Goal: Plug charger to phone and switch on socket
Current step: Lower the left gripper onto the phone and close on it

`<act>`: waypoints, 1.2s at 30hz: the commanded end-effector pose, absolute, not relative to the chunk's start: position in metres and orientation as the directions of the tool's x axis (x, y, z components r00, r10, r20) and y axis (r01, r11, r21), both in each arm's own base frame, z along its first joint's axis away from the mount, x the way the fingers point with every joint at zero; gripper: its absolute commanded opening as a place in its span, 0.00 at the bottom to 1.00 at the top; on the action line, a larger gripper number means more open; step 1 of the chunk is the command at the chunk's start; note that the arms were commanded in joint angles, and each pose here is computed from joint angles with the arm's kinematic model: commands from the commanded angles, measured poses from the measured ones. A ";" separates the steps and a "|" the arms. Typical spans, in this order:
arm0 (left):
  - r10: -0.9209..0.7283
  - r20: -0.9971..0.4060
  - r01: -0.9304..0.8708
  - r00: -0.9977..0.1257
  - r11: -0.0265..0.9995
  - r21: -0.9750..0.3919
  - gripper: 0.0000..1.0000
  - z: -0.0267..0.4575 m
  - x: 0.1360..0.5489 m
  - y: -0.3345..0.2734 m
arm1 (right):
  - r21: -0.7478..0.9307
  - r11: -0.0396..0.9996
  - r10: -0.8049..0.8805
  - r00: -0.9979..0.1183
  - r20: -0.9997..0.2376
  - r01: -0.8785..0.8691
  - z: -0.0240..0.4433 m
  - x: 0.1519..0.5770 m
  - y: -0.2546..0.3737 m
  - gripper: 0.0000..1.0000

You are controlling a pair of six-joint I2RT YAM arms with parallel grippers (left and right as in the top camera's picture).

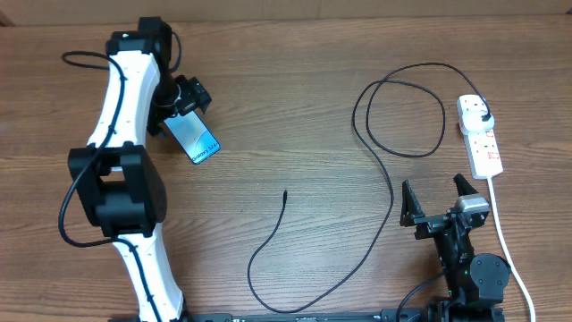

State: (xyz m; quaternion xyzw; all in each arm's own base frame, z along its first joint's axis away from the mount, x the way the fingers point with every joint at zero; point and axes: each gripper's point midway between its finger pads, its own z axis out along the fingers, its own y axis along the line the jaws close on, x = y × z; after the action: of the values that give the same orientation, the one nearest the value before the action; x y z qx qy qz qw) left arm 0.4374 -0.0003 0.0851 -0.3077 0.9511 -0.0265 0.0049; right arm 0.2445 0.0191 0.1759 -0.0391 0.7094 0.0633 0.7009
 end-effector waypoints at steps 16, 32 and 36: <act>-0.618 0.098 -0.618 -0.780 0.785 0.026 1.00 0.027 0.437 -0.008 | 0.038 0.989 0.037 -0.011 -0.999 -0.142 0.174 0.245 0.019 1.00; -0.630 0.079 -0.628 -0.773 0.777 0.044 1.00 0.027 0.438 -0.002 | 0.038 0.989 0.037 -0.011 -0.999 -0.142 0.174 0.245 0.019 1.00; -0.630 0.075 -0.627 -0.773 0.776 0.062 1.00 0.027 0.436 0.001 | 0.038 0.989 0.037 -0.010 -0.999 -0.142 0.174 0.245 0.019 1.00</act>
State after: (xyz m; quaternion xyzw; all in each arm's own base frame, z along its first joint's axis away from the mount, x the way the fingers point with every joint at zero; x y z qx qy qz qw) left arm 0.4329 -0.0053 0.0249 -0.3223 0.9451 0.0029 -0.0536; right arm 0.2445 0.0192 0.1759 -0.0391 0.7094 0.0635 0.7009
